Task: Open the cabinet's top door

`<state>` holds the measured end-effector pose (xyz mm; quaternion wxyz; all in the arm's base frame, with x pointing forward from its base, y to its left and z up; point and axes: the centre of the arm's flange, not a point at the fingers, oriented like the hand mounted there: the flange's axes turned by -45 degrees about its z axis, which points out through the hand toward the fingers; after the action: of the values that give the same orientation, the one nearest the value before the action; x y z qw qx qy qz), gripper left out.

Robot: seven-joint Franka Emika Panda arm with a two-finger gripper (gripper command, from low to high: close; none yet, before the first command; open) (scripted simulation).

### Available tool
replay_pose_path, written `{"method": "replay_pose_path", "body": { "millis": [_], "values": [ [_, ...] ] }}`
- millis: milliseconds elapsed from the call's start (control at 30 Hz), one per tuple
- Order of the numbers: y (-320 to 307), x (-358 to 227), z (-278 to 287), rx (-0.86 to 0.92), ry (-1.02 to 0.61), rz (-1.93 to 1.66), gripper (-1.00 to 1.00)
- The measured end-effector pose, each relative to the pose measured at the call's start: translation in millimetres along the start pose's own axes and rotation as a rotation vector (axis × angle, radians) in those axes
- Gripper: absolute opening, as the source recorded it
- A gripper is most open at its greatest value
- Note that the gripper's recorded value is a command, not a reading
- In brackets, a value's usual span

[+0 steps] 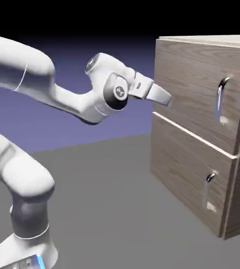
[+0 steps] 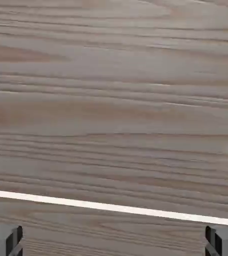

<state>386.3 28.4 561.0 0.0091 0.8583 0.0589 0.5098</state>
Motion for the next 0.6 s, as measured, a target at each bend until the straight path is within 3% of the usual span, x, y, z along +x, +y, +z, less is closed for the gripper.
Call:
{"method": "replay_pose_path", "body": {
  "millis": [600],
  "values": [
    [40.2, 18.5, -10.5, -0.031, 0.229, 0.023, 0.0]
  ]
}}
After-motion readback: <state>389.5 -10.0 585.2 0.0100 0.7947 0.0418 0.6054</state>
